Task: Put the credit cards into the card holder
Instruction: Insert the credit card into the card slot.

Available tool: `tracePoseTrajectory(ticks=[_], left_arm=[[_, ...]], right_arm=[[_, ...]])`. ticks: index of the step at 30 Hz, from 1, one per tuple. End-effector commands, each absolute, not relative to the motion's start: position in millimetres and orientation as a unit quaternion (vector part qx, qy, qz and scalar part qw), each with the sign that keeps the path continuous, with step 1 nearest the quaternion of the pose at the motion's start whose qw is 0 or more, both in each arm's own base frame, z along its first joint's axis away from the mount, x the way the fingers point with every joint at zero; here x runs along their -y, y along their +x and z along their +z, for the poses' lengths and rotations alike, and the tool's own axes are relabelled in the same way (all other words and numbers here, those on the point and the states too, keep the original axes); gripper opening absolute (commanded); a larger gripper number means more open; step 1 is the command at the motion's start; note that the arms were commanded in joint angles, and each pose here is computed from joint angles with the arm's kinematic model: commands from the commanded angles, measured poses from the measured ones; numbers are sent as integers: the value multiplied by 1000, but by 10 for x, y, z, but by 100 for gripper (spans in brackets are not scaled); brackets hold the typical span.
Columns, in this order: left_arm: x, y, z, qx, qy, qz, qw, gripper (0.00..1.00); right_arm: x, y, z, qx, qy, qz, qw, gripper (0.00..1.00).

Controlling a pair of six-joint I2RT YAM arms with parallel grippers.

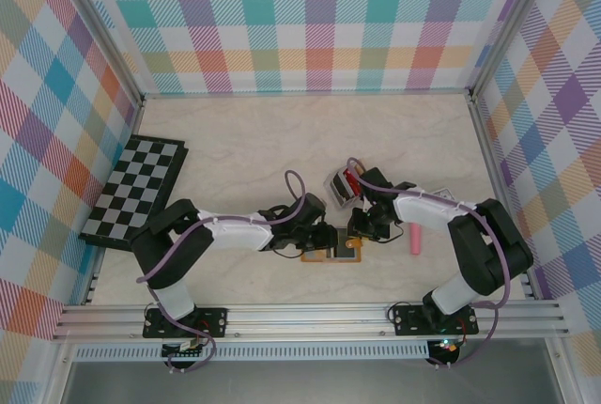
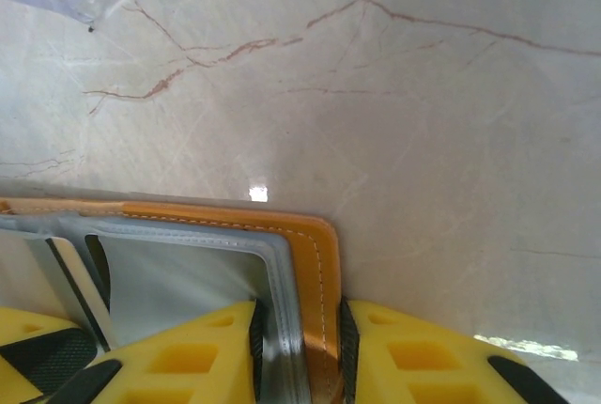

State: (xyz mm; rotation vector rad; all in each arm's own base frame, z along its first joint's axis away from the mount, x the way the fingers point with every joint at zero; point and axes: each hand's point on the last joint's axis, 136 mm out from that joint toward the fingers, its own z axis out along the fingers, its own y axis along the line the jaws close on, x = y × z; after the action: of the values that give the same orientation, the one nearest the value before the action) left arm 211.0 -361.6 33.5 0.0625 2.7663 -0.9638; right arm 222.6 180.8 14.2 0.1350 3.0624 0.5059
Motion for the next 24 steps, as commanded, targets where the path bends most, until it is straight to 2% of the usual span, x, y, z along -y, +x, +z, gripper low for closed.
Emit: tracePoseTrajectory(ticks=[1,14,18,24], left_arm=[[3249,2001,83,-963,20,-255,83,30],[3409,2171,613,-948,49,-287,126,29],[3607,2172,773,-937,56,-323,121,21],[3748,2169,624,-940,45,-326,93,14]], right_arm=[[-1647,2074,-93,-993,35,111,-13,27],[-1850,2215,152,-987,29,160,6,31],[-1851,2205,137,-987,31,160,5,31],[-1816,2174,78,-988,35,152,0,30]])
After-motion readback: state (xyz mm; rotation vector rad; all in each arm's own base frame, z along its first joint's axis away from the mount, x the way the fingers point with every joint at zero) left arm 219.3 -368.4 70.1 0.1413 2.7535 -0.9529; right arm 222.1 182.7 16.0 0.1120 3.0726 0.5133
